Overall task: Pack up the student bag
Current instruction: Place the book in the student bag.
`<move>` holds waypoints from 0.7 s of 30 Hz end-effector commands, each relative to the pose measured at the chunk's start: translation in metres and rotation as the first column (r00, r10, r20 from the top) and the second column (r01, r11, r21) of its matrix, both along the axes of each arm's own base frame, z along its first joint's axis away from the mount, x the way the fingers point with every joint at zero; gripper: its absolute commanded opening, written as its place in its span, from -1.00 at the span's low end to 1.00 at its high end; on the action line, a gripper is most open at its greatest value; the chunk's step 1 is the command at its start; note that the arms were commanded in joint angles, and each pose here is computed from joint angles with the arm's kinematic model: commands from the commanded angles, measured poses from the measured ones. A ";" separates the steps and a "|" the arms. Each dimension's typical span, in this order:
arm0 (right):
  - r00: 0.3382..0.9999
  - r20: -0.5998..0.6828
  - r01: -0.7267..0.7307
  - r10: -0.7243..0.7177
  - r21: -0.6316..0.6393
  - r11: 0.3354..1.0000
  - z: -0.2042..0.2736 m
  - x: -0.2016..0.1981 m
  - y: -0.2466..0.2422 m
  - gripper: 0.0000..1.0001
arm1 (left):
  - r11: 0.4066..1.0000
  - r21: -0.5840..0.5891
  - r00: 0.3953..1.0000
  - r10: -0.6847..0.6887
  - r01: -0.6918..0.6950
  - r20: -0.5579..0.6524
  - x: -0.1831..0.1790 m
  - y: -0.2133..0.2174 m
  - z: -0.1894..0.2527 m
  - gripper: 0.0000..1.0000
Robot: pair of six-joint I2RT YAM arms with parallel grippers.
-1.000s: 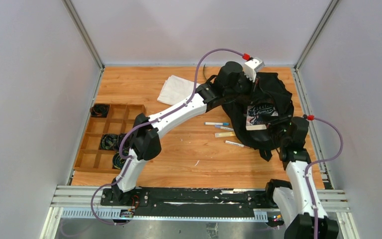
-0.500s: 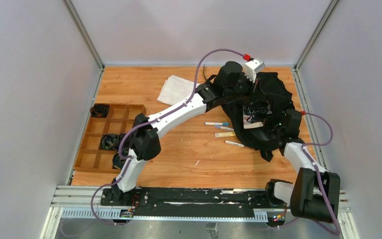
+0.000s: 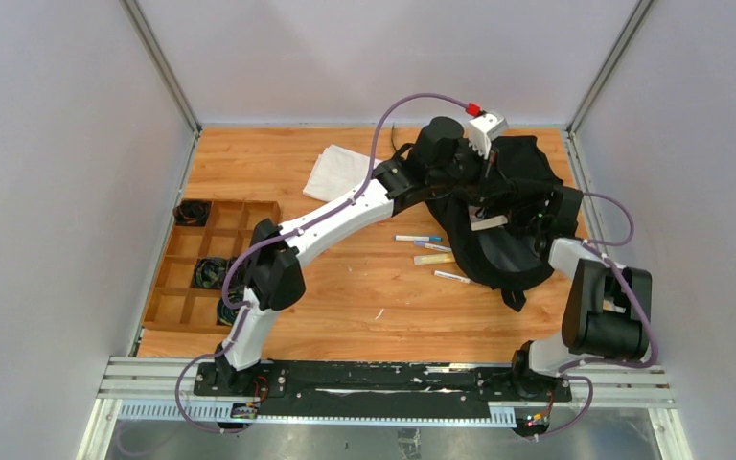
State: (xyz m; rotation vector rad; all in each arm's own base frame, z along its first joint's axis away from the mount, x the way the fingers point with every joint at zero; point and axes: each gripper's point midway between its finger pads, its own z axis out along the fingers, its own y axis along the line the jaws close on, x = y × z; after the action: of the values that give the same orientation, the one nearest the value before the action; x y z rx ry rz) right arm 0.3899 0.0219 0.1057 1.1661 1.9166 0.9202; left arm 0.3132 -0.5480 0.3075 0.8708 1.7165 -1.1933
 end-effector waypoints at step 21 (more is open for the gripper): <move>0.990 -0.132 0.002 -0.043 -0.297 0.955 0.005 -0.093 -0.028 0.83 | 0.987 -0.150 0.998 -0.046 0.052 0.045 -0.019 0.005 0.057 -1.00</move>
State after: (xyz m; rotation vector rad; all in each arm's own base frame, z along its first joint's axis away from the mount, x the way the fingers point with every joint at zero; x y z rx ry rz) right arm 0.3218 0.0058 0.1305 1.0610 1.9918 0.6493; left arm 0.3072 -0.5482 0.3035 0.8500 1.7212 -1.2458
